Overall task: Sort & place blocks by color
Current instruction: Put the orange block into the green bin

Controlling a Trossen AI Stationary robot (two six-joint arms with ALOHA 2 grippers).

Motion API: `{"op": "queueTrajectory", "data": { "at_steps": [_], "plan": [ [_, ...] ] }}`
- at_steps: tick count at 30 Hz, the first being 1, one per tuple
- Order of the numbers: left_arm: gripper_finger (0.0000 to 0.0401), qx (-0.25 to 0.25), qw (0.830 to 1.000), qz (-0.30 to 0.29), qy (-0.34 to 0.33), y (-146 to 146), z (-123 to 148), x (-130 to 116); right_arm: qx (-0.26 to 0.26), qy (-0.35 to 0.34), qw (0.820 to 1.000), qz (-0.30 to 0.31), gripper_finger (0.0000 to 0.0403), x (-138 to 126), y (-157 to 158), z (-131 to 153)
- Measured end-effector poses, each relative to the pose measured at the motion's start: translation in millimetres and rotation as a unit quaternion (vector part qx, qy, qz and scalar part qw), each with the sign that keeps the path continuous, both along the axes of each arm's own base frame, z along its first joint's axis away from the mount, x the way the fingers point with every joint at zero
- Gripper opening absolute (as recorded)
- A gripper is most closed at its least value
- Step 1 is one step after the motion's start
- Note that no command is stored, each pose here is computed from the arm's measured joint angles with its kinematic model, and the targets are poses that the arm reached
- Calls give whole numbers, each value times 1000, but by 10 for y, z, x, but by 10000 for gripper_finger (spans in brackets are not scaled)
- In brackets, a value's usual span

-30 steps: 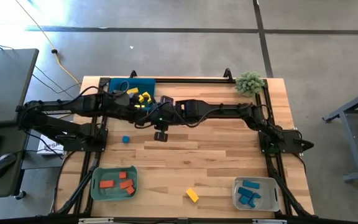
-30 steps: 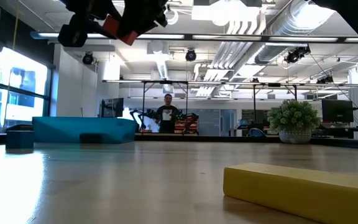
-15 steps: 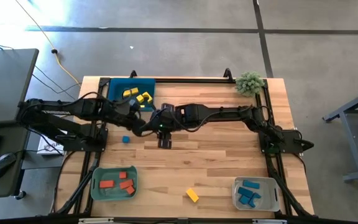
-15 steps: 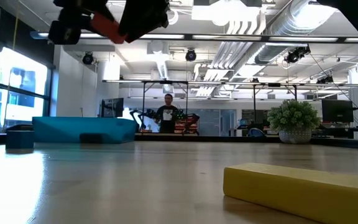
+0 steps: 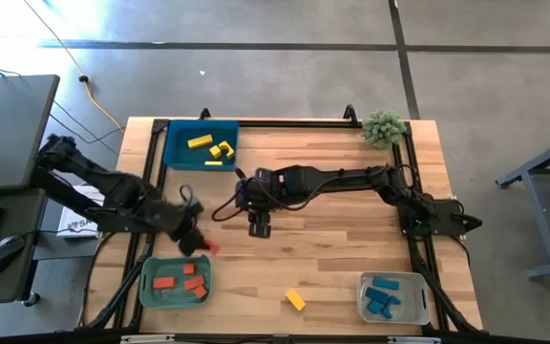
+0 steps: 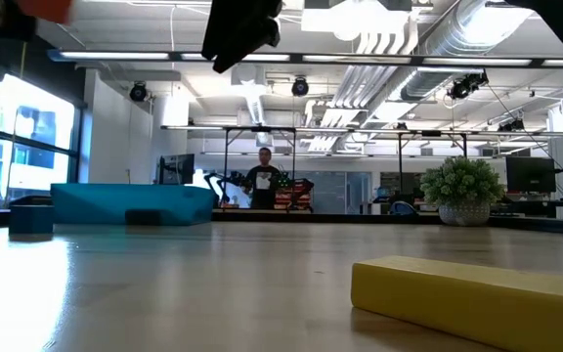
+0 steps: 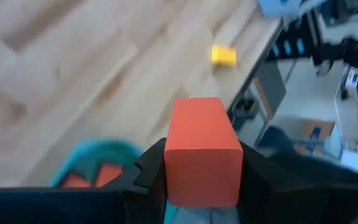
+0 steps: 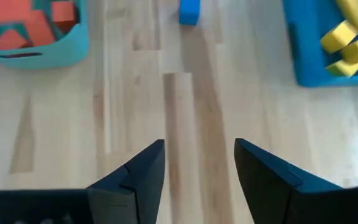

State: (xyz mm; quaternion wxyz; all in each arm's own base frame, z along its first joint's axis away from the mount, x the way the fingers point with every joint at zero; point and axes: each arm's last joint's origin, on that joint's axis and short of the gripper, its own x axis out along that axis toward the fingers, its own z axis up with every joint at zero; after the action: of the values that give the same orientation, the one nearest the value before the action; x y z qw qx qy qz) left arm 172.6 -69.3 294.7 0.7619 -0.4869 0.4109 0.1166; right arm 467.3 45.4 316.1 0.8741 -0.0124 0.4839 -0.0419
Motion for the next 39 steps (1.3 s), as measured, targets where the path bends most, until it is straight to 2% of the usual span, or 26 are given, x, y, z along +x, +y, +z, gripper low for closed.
{"op": "queueTrajectory", "data": {
  "at_steps": [5,12,16,21,25,33,39],
  "plan": [
    [112,-16,998,-43,50,-317,-85,-122,56,6,998,-6,180,-6,24,-5],
    [113,11,988,-75,132,-659,-334,-149,165,28,986,9,181,-24,84,-14],
    [113,38,982,-95,161,-797,-473,-132,192,36,980,-22,181,-34,120,-16],
    [113,66,971,-138,183,-922,-587,-158,212,58,974,-63,181,-77,218,-33],
    [120,74,966,-152,195,-970,-629,-185,214,77,970,-81,181,-136,407,-50],
    [172,82,961,-179,193,-1014,-638,-225,206,103,963,-137,181,-301,863,-76],
    [208,97,955,-210,184,-1024,-638,-236,193,93,961,-175,187,-432,1217,-79]
  ]
}}
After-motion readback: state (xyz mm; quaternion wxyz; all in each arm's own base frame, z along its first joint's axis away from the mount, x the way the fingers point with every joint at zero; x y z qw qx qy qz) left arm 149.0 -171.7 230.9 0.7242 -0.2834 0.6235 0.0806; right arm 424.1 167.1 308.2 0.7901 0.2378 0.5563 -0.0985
